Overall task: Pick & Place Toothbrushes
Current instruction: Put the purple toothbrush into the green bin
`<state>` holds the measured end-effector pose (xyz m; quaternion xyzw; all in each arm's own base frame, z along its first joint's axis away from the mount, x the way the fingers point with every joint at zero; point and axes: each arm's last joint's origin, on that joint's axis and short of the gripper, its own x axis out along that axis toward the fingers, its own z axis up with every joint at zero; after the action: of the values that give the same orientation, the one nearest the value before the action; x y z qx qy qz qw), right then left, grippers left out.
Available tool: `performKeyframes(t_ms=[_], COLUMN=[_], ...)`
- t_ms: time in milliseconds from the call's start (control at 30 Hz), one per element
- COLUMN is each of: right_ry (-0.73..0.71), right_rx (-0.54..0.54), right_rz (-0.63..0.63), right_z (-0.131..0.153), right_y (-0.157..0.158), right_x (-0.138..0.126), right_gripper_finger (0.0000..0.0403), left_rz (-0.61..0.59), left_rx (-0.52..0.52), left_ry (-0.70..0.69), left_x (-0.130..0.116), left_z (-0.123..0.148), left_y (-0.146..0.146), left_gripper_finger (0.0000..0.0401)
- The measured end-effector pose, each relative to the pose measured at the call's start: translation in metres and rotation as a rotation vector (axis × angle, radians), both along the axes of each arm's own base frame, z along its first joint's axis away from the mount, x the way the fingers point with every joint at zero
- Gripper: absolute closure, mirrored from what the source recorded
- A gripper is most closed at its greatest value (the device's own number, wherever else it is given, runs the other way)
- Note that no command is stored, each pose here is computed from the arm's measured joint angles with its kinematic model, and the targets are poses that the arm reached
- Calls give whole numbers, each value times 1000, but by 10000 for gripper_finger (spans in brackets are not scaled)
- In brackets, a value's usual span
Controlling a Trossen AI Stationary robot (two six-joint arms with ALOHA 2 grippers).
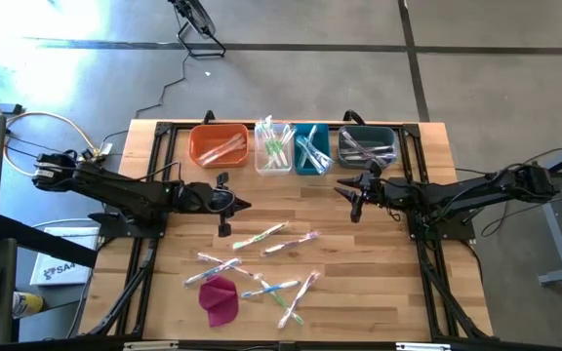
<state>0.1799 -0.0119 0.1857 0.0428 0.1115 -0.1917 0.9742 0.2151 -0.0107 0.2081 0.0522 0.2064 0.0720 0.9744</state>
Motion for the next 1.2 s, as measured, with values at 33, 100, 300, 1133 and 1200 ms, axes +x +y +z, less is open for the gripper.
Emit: performKeyframes(t_ms=[33, 100, 300, 1133, 1200], right_ry=[1, 2, 2, -2, -2], right_rx=[-3, -4, -5, 0, 0], right_rz=[1, 1, 1, -4, -3], right_z=[0, 0, 0, 0, 0], right_y=[0, 0, 0, 0, 0], right_x=[0, 0, 0, 0, 0], right_gripper_finger=[293, 293, 293, 293, 293], left_rz=[-7, -14, -12, -15, -15], left_rx=[-3, -1, 0, -2, -2], left_ry=[-9, -14, -8, 17, 17], left_x=[1, 1, 1, 0, 0], left_z=[1, 2, 1, -1, -1], left_y=[0, 0, 0, 0, 0], left_gripper_finger=[396, 396, 396, 396, 396])
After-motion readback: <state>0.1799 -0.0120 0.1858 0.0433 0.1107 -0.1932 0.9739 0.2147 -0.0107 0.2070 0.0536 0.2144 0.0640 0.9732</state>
